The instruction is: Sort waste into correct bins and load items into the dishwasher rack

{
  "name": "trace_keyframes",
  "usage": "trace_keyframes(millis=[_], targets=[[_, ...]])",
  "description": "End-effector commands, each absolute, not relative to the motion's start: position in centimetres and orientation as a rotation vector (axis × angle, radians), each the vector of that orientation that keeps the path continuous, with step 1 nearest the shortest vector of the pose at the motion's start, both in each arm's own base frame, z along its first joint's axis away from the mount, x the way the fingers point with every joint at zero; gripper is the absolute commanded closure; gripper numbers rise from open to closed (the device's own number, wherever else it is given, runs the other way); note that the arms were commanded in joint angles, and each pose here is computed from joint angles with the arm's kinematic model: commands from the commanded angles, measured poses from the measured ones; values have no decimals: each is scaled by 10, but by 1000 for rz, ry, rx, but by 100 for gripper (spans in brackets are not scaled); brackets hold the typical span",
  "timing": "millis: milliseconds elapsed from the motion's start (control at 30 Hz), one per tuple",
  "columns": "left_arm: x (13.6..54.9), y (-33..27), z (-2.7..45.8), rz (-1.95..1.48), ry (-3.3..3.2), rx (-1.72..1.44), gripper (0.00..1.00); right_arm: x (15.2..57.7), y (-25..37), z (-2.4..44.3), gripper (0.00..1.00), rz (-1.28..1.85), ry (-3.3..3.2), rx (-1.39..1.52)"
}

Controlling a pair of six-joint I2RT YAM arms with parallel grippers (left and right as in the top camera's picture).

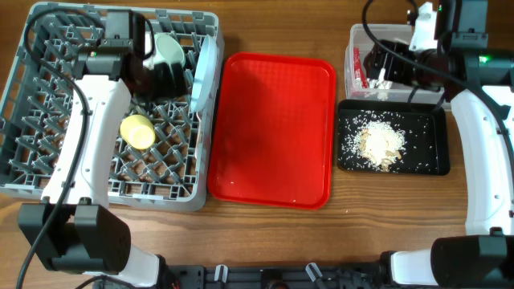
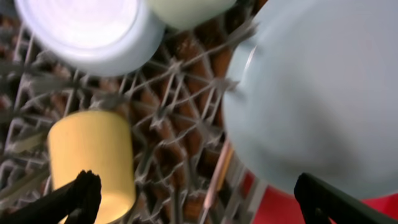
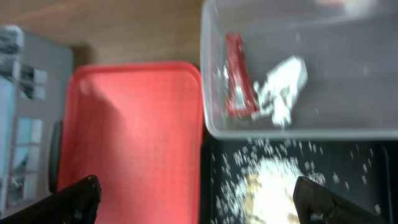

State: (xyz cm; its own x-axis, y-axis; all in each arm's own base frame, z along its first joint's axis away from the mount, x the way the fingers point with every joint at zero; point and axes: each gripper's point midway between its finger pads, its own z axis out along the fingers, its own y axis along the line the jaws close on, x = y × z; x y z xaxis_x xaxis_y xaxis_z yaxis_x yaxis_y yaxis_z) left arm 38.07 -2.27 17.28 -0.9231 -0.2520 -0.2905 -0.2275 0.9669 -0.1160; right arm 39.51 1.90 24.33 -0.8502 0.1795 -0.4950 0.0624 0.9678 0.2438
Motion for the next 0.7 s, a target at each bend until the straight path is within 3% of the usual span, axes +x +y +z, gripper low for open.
trace_keyframes(millis=[0, 667], targets=[[364, -14, 173, -36, 2854, -398, 0, 388, 12, 244, 0, 235, 2600, 169], [287, -37, 194, -302, 2504, -228, 0, 294, 14, 238, 0, 205, 2388, 102]])
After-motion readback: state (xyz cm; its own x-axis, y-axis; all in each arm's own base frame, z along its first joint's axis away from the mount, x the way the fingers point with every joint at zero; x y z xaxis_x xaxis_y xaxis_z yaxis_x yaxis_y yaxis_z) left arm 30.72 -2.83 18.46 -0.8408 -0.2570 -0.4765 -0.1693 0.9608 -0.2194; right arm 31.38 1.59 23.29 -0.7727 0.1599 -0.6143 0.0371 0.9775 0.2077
